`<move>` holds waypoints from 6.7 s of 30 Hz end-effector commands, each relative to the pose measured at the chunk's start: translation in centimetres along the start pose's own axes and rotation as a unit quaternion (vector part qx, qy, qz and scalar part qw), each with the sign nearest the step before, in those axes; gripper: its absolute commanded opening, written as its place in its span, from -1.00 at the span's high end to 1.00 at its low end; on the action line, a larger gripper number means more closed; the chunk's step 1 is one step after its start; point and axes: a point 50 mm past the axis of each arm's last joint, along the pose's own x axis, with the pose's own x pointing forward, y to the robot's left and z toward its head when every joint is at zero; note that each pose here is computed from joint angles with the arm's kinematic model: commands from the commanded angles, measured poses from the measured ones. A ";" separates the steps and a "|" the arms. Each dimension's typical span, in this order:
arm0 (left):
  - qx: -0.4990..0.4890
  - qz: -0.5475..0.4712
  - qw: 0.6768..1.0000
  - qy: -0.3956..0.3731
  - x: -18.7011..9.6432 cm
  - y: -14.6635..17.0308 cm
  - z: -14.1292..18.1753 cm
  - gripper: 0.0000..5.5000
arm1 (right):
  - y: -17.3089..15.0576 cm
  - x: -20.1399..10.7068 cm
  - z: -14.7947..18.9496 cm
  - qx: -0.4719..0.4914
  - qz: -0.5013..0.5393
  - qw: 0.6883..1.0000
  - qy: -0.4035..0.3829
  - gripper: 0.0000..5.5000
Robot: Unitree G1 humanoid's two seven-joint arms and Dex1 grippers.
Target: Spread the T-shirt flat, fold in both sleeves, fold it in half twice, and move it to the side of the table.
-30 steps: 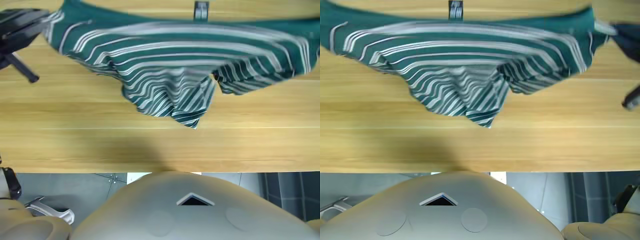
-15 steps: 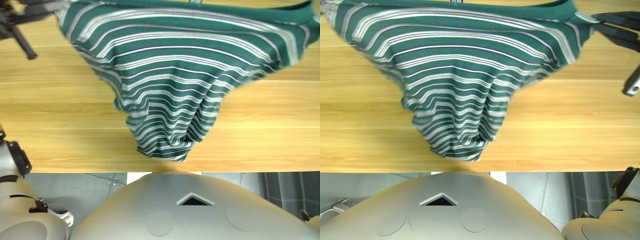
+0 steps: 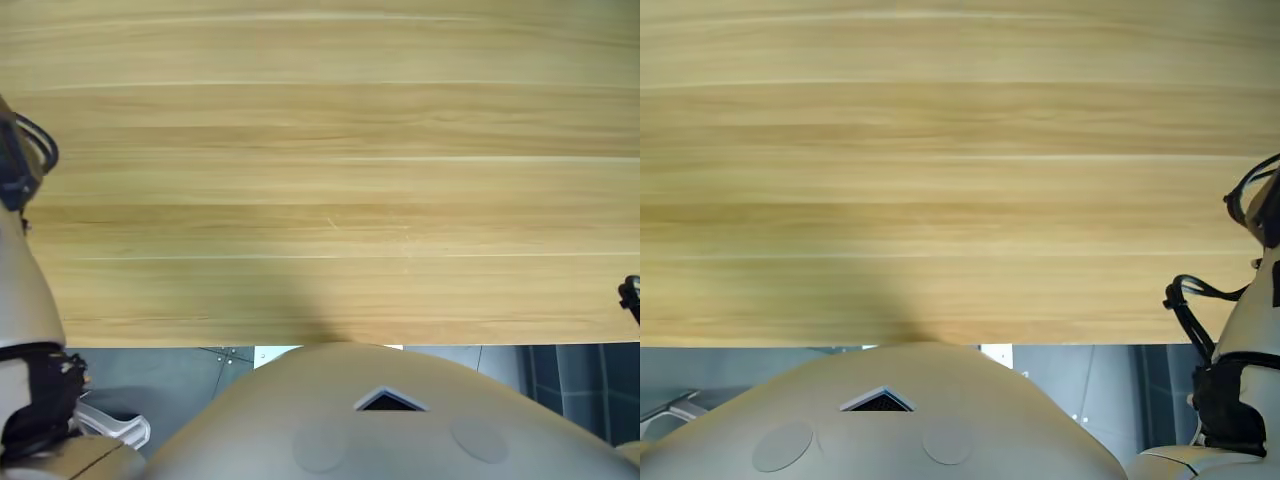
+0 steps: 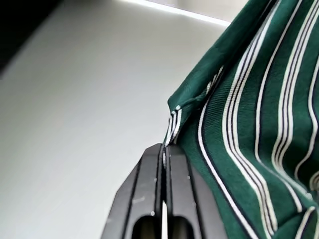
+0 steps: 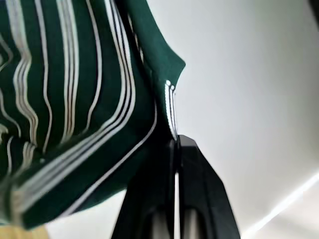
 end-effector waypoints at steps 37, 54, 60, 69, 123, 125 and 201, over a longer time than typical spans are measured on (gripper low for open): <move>-0.315 -0.325 0.822 -0.346 -14.0 -0.9 14.2 1.00 | 1.4 -16.0 10.2 0.385 0.367 0.741 -0.410 0.99; -0.176 0.323 0.900 0.232 6.7 7.5 -0.2 1.00 | -3.2 8.8 1.6 -0.013 -0.242 0.953 0.183 0.99; -0.114 0.134 0.977 0.125 0.7 -3.0 -3.1 1.00 | 3.5 2.7 -2.9 -0.059 -0.133 0.979 0.143 0.99; -0.285 -0.298 0.900 0.142 -14.5 -26.7 0.5 1.00 | 23.3 -11.8 -4.6 0.118 0.361 0.909 0.171 0.99; -0.240 -0.562 0.786 0.097 -17.3 -27.0 0.9 0.98 | 22.8 -18.6 1.5 0.286 0.555 0.778 0.063 1.00; -0.232 -0.562 0.788 0.101 -17.1 -27.3 0.8 0.99 | 23.2 -18.8 1.4 0.283 0.562 0.775 0.067 1.00; -0.229 -0.713 0.649 0.134 -31.5 -20.6 4.5 0.99 | 21.8 -25.8 3.3 0.341 0.553 0.751 0.122 1.00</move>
